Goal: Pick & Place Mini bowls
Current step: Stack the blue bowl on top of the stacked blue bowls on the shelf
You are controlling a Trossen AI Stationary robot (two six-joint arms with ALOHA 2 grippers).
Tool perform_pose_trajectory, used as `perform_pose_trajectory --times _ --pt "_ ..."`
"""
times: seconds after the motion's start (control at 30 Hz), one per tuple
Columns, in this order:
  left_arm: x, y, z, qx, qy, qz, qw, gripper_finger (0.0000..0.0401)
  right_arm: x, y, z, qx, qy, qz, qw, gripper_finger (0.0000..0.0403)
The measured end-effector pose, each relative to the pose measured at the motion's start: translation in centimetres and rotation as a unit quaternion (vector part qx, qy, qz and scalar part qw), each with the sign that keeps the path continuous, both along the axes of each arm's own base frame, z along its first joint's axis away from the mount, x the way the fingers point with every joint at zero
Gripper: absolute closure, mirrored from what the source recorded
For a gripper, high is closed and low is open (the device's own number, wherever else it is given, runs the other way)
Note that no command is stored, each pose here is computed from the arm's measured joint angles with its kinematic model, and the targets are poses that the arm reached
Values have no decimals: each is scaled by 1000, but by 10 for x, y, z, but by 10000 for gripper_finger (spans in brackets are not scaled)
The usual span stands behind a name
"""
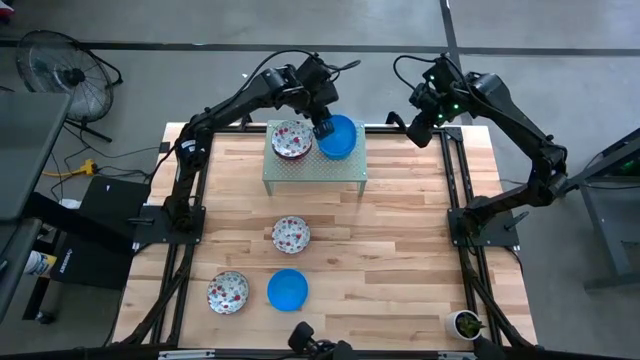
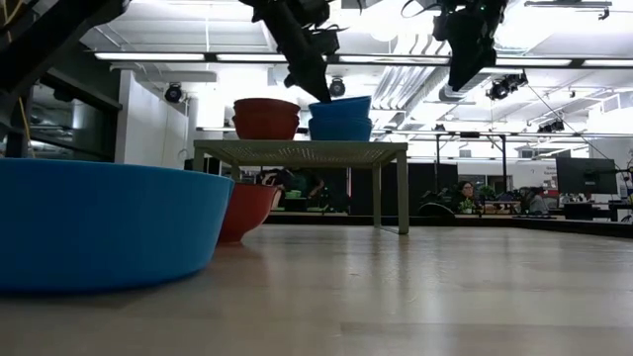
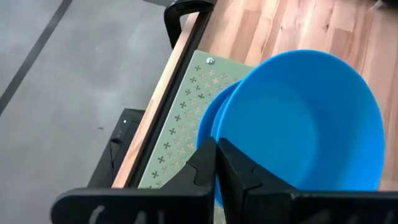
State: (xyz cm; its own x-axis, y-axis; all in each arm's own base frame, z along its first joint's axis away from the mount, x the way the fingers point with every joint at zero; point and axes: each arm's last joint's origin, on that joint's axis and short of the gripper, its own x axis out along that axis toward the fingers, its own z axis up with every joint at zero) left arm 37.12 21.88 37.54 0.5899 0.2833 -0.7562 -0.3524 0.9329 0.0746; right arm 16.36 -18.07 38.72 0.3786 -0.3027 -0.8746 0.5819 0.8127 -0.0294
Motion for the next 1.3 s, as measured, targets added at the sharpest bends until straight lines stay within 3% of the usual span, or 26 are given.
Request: perform_pose_trajectory --times 0.23,0.57,0.67,0.8,1.3 --pt "0 0 0 -7 -5 7 1000 375 0 0 0 0 -1 -1 1000 247" --pt "3 1 3 9 -18 -12 1000 254 0 0 0 3 -1 -1 1000 247" --pt "2 2 3 18 -13 -6 1000 235 0 0 0 3 0 -1 1000 247" --pt "-1 1 6 29 -7 5 1000 239 0 0 0 3 0 -1 1000 247" --pt "-5 -2 2 10 20 -5 1000 326 0 0 0 3 -1 -1 1000 247"
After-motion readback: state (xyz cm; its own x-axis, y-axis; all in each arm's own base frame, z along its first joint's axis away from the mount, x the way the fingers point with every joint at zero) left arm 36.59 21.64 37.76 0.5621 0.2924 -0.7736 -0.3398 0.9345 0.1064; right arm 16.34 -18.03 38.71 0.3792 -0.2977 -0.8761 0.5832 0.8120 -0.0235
